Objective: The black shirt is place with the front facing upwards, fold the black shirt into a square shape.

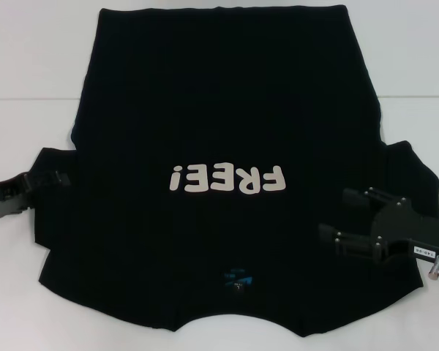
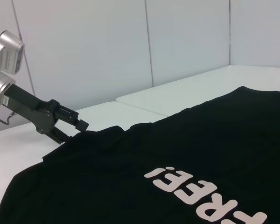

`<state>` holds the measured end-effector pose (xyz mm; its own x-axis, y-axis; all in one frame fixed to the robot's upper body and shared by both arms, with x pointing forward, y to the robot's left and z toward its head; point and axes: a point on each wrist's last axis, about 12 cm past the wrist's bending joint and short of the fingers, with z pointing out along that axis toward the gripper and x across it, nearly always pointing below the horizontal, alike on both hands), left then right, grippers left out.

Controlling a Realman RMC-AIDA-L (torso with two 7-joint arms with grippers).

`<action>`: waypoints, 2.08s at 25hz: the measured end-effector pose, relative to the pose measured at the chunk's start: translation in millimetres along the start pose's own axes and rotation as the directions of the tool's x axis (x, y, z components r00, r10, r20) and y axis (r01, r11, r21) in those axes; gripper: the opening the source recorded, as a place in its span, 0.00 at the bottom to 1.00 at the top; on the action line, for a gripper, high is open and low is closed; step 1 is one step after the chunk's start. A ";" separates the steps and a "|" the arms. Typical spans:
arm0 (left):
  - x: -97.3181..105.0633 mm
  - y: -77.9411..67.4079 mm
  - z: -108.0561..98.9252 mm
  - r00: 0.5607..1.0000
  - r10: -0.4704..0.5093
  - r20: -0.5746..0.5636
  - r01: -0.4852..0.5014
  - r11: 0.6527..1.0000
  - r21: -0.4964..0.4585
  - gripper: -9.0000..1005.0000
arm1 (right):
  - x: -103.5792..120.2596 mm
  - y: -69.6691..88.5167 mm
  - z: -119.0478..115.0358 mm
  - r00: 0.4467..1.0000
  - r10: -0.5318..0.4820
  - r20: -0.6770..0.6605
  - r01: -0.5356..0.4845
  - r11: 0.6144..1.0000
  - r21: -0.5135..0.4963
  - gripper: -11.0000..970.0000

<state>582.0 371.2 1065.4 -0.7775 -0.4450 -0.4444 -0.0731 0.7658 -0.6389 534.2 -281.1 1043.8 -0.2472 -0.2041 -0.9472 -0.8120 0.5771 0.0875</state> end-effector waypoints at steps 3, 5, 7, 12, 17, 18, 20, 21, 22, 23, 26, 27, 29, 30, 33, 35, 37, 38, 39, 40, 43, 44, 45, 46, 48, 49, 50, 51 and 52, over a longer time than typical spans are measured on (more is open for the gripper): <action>-2.6 -2.4 0.5 1.000 0.024 0.000 -0.024 1.000 -0.002 0.84 | -0.2 0.0 0.1 1.000 0.000 0.000 0.000 1.000 -0.001 0.94; -3.1 -3.6 1.8 0.999 0.033 -0.002 -0.033 0.999 -0.006 0.77 | -0.6 -0.1 0.2 1.000 -0.002 0.001 0.002 1.000 -0.002 0.94; -3.9 -4.7 3.4 0.999 0.044 -0.003 -0.044 0.999 -0.013 0.71 | -1.2 0.0 0.1 1.000 -0.003 0.003 0.003 1.000 -0.005 0.94; -5.4 -6.1 7.1 0.997 0.075 -0.012 -0.075 0.996 -0.042 0.61 | -1.4 0.7 -0.3 1.000 -0.003 0.007 0.003 1.000 -0.010 0.94; -6.7 -5.5 9.2 0.995 0.098 -0.010 -0.098 0.993 -0.071 0.50 | -2.3 1.0 -0.5 1.000 -0.005 0.012 0.005 1.000 -0.014 0.94; -6.7 -5.5 9.6 0.995 0.100 -0.009 -0.100 0.992 -0.074 0.47 | -2.4 1.0 -0.5 1.000 -0.005 0.012 0.005 1.000 -0.014 0.94; -6.7 -5.1 9.9 0.995 0.100 -0.005 -0.100 0.992 -0.079 0.40 | -2.5 0.9 -0.6 1.000 -0.005 0.013 0.005 1.000 -0.014 0.94; -6.6 -4.5 9.9 0.995 0.099 -0.002 -0.099 0.992 -0.082 0.36 | -2.4 0.9 -0.6 1.000 -0.005 0.013 0.005 1.000 -0.014 0.94; -6.6 -4.0 9.7 0.995 0.098 0.000 -0.097 0.992 -0.084 0.33 | -2.4 0.9 -0.6 1.000 -0.005 0.013 0.005 1.000 -0.014 0.94; -6.4 -3.1 9.3 0.996 0.093 0.002 -0.093 0.992 -0.087 0.29 | -2.4 1.0 -0.7 1.000 -0.005 0.012 0.005 1.000 -0.014 0.94; -5.8 -1.2 8.3 0.997 0.079 0.008 -0.078 0.993 -0.090 0.16 | -2.3 0.8 -0.9 1.000 -0.003 0.014 0.003 1.000 -0.012 0.94; -5.9 -0.6 7.8 0.997 0.077 0.009 -0.076 0.993 -0.091 0.12 | -2.2 0.8 -1.0 1.000 -0.001 0.015 0.002 1.000 -0.011 0.94; -6.9 0.1 6.6 0.997 0.077 0.012 -0.076 0.993 -0.093 0.06 | -2.0 1.0 -0.9 1.000 0.001 0.016 -0.001 1.000 -0.010 0.94; -7.4 0.7 5.8 0.997 0.077 0.014 -0.075 0.993 -0.095 0.05 | -1.9 1.0 -0.9 1.000 0.001 0.016 -0.001 1.000 -0.010 0.94; -8.1 4.2 1.8 0.997 0.068 0.023 -0.065 0.993 -0.097 0.01 | -2.0 0.6 -0.9 1.000 0.001 0.017 -0.001 1.000 -0.007 0.94; -9.3 11.1 -6.2 0.998 0.047 0.049 -0.042 0.994 -0.105 0.01 | -1.9 -0.3 -1.3 1.000 0.002 0.016 -0.002 1.000 0.001 0.94; -9.4 17.5 -13.7 0.997 0.026 0.071 -0.018 0.994 -0.110 0.01 | -1.7 -1.0 -1.7 1.000 0.002 0.014 -0.002 1.000 0.005 0.94; -8.2 21.0 -17.0 0.997 0.014 0.079 -0.005 0.994 -0.112 0.01 | -1.7 -1.3 -1.9 1.000 0.001 0.014 -0.001 1.000 0.006 0.94; -7.2 24.2 -19.8 0.996 0.003 0.087 0.007 0.993 -0.115 0.01 | -1.7 -1.3 -2.0 1.000 0.001 0.014 -0.001 1.000 0.006 0.94; -6.4 26.5 -21.9 0.996 -0.005 0.094 0.016 0.993 -0.116 0.01 | -1.8 -1.4 -2.0 1.000 0.000 0.014 0.000 1.000 0.007 0.94; -4.7 30.5 -25.2 0.995 -0.017 0.102 0.030 0.992 -0.121 0.01 | -1.8 -1.5 -2.2 1.000 0.001 0.014 -0.001 1.000 0.008 0.94; -4.6 30.8 -25.4 0.995 -0.016 0.101 0.028 0.992 -0.122 0.01 | -1.7 -1.5 -2.2 1.000 0.001 0.015 -0.001 1.000 0.008 0.94; -4.6 30.9 -25.5 0.995 -0.014 0.100 0.026 0.992 -0.123 0.01 | -1.7 -1.3 -2.1 1.000 0.001 0.015 -0.001 1.000 0.008 0.93; -4.8 30.6 -25.3 0.995 -0.011 0.099 0.023 0.992 -0.123 0.01 | -1.7 -1.2 -1.9 1.000 0.002 0.015 -0.002 1.000 0.007 0.93; -5.7 28.5 -23.8 0.995 -0.003 0.096 0.015 0.993 -0.121 0.01 | -1.5 -0.8 -1.6 1.000 0.003 0.015 -0.004 1.000 0.006 0.93; -6.2 26.7 -22.4 0.996 0.002 0.093 0.009 0.993 -0.118 0.01 | -1.4 -0.7 -1.5 1.000 0.004 0.015 -0.004 1.000 0.006 0.93; -7.0 24.8 -21.1 0.996 0.006 0.092 0.005 0.993 -0.115 0.01 | -1.4 -0.6 -1.3 1.000 0.004 0.016 -0.004 1.000 0.005 0.93; -8.5 21.4 -19.2 0.996 0.012 0.090 -0.002 0.994 -0.107 0.01 | -1.3 -0.5 -1.3 1.000 0.005 0.016 -0.005 1.000 0.005 0.93; -9.5 19.5 -18.4 0.996 0.015 0.089 -0.006 0.995 -0.103 0.01 | -1.2 -0.4 -1.3 1.000 0.005 0.016 -0.005 1.000 0.005 0.93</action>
<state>576.4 398.9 1068.7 -0.7200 -0.4726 -0.5082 -0.1321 0.8122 -0.5682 534.1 -282.2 1045.3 -0.2431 -0.1889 -0.9514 -0.8079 0.5822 0.0909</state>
